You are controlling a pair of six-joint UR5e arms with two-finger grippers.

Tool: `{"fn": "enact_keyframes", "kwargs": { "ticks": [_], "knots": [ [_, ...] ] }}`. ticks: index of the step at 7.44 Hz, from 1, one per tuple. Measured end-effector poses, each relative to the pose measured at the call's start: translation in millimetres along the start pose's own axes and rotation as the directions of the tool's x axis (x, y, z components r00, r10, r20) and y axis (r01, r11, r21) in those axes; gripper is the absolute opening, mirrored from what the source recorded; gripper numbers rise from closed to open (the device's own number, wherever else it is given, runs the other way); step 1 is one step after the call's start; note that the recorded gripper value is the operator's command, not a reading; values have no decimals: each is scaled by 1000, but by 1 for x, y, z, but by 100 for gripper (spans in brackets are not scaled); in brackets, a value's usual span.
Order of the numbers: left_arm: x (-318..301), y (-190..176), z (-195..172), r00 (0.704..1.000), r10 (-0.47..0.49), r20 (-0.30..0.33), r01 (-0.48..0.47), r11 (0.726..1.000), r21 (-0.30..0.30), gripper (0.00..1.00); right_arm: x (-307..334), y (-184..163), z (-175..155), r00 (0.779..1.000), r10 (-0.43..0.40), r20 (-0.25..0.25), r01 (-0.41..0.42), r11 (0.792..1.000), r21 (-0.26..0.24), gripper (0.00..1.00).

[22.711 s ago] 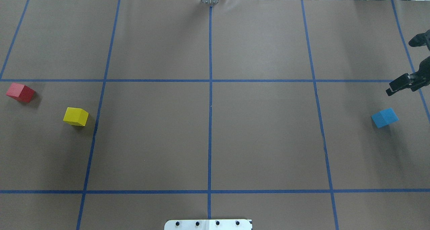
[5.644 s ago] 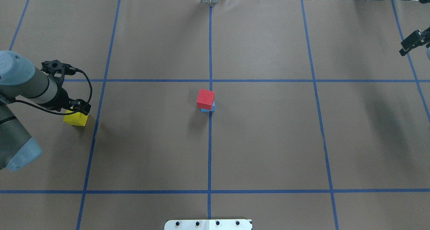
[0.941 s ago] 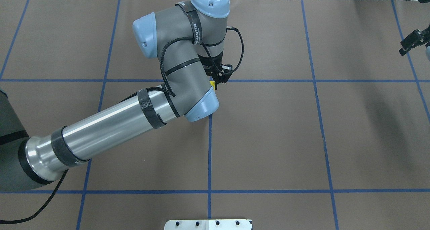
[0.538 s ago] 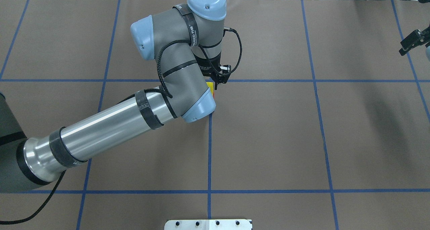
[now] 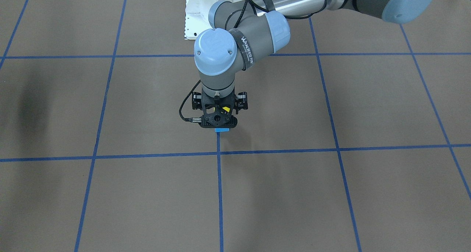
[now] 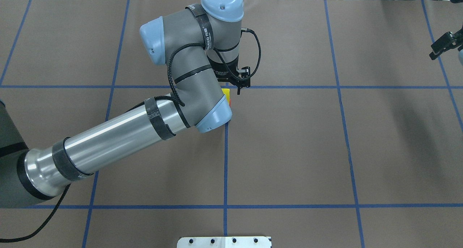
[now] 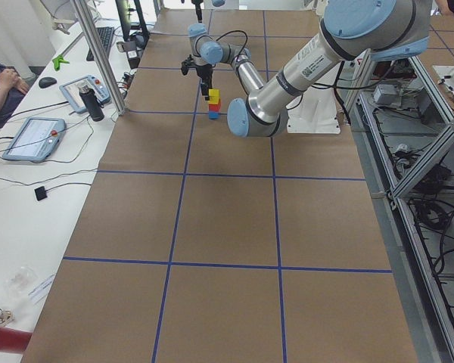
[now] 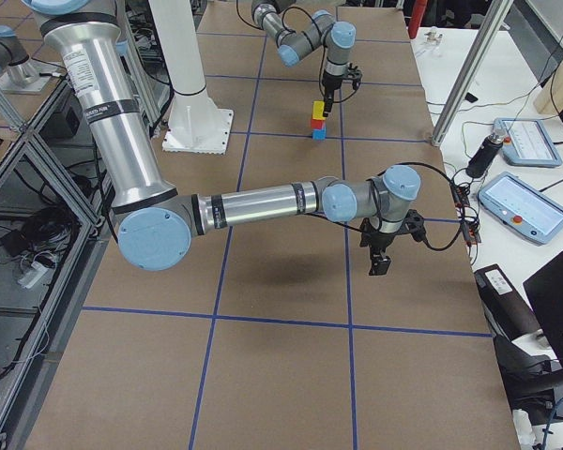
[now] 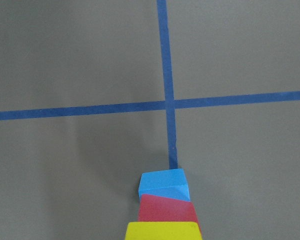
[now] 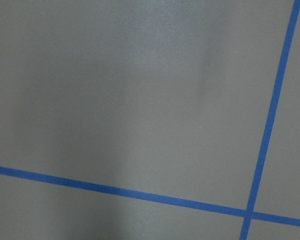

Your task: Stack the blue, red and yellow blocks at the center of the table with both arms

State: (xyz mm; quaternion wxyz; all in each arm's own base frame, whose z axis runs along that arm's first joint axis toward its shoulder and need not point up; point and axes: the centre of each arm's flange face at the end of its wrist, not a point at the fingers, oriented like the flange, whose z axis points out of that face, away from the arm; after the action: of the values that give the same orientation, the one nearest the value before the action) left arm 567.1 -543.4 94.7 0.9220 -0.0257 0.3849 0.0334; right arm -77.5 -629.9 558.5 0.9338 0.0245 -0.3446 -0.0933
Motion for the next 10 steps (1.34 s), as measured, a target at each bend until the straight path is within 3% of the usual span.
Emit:
{"fn": "enact_keyframes", "kwargs": {
  "ticks": [2,4,5,7,10],
  "knots": [
    [-24,4,-36,1000,5,-27,-4,999,38,99,3,0,-3,1000,1,2,-1,1000,4,100],
    [-116,17,-84,997,81,-19,-78,992,101,100,9,3,-4,1000,-2,4,2,1000,6,100],
    [-191,21,-93,990,139,9,-139,983,123,100,18,12,-1,1000,0,10,0,1000,3,100],
    [-373,18,-93,962,266,63,-271,958,89,100,40,40,12,999,23,22,-23,1000,-11,100],
    [-650,28,-80,953,280,116,-291,952,95,100,63,59,23,999,48,13,-48,999,-17,100]
  ]
}}
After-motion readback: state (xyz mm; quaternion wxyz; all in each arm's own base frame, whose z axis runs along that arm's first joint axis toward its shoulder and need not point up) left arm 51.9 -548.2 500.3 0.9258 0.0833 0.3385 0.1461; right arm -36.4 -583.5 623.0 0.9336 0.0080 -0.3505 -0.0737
